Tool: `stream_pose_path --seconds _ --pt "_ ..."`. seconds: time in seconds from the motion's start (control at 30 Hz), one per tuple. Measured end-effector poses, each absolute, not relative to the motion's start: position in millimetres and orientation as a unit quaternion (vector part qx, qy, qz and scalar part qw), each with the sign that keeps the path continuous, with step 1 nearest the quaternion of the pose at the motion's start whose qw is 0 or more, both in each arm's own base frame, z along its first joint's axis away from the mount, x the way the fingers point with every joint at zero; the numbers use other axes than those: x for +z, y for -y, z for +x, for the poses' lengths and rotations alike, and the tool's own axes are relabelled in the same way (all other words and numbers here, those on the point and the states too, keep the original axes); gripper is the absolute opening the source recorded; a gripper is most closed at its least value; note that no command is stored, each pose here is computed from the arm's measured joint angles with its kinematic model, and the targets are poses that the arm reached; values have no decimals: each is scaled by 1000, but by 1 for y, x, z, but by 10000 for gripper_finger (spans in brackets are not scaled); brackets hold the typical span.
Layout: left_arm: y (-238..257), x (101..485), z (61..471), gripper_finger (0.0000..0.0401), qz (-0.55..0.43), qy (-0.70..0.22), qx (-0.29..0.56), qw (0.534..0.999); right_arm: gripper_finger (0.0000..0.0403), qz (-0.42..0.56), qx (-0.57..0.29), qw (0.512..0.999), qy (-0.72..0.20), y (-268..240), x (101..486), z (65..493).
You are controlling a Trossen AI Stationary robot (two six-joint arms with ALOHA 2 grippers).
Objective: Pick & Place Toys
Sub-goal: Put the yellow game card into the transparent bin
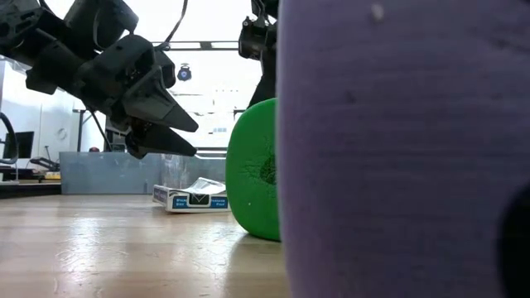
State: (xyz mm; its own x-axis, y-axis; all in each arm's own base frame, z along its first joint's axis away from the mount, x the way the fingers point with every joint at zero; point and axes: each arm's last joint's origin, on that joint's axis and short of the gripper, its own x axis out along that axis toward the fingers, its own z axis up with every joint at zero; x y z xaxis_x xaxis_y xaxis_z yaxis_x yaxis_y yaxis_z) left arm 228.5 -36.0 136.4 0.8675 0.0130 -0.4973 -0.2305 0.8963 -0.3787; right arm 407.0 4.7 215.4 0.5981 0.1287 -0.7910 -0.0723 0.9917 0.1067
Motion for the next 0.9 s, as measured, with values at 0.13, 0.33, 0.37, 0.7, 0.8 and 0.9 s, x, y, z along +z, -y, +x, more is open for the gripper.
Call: stream_pose_path --seconds 0.13,0.33,0.37,0.7,0.8,0.9 --pt "36 136 228 300 -218 -250 65 941 307 60 41 893 -444 -5 216 408" --pt "36 135 227 300 -216 -258 68 939 307 37 20 894 -446 -3 214 407" --pt "36 134 227 300 -215 -260 69 939 307 25 16 890 -455 -3 211 405" --pt "36 134 227 300 -215 -262 69 938 386 -63 38 869 -489 -9 176 410" --pt "36 134 227 300 -215 -264 70 938 394 -66 39 867 -492 -8 175 411" --pt "36 133 226 300 -214 -267 71 937 386 -66 35 866 -495 -5 174 410"
